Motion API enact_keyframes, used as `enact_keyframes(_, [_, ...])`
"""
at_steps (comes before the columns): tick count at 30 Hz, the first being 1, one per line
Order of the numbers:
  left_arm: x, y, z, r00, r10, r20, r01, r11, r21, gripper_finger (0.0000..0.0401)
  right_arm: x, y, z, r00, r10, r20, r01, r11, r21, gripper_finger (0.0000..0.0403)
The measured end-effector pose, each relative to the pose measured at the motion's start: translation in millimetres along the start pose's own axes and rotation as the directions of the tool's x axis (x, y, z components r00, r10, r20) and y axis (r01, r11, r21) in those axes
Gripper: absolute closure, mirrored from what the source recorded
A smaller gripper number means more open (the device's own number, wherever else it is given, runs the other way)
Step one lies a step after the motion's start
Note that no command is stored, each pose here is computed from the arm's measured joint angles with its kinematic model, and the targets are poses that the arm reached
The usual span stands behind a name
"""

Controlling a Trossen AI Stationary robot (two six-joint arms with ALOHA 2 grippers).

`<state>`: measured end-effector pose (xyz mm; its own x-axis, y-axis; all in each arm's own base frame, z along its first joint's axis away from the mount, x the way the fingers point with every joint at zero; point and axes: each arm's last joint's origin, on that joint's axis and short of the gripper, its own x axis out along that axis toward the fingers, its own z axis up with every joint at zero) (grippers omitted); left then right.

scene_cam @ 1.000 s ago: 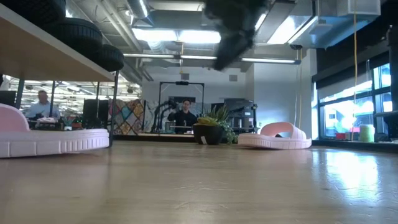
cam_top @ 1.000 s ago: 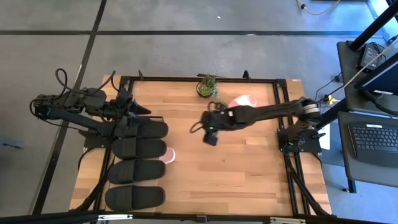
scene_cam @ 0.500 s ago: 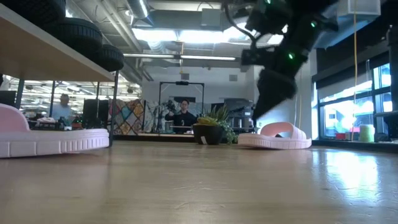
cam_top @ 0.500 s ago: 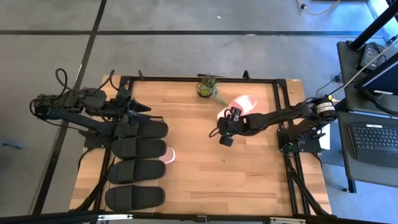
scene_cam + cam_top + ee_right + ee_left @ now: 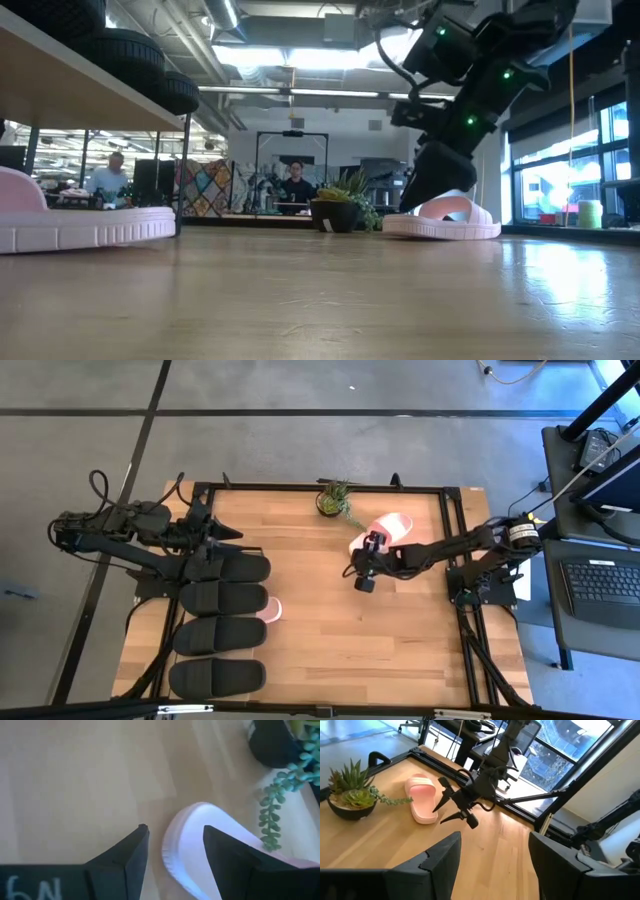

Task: Pick and place slides into the shelf
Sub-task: Put the pink slipper under the shelf

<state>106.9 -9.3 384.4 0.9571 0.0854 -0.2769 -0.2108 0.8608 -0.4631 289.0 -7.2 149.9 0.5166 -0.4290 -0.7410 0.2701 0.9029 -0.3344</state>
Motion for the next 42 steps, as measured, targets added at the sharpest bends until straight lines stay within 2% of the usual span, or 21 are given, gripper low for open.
enact_keyframes(9, [0,0,0,1.000,0.000,0.000,0.000,1.000,0.005,0.0177,10,-14,-1,0.999,-0.034,-0.029,0.035,0.999,0.038,0.0212])
enact_keyframes(18, [0,0,0,1.000,0.000,0.001,0.000,1.000,0.005,0.0177,35,-3,-15,0.993,-0.019,-0.116,0.016,1.000,-0.026,0.0212])
enact_keyframes(23, [0,0,0,1.000,0.000,0.001,0.000,1.000,0.004,0.0177,39,-2,-18,0.980,-0.154,-0.124,0.153,0.988,-0.014,0.0214])
enact_keyframes(27, [0,0,0,1.000,0.000,0.000,0.000,1.000,0.004,0.0177,38,-3,-18,0.970,-0.202,-0.135,0.197,0.979,-0.049,0.0239])
enact_keyframes(35, [0,0,0,1.000,0.000,0.000,0.000,1.000,0.004,0.0177,38,-1,-19,0.975,-0.167,-0.144,0.160,0.985,-0.060,0.0346])
enact_keyframes(39, [0,0,0,1.000,0.000,0.001,0.000,1.000,0.005,0.0177,33,5,-13,0.981,-0.143,-0.132,0.136,0.989,-0.061,0.0346])
enact_keyframes(42, [0,0,0,1.000,0.000,0.000,0.000,1.000,0.004,0.0177,25,12,5,0.988,-0.110,-0.105,0.108,0.994,-0.025,0.0346])
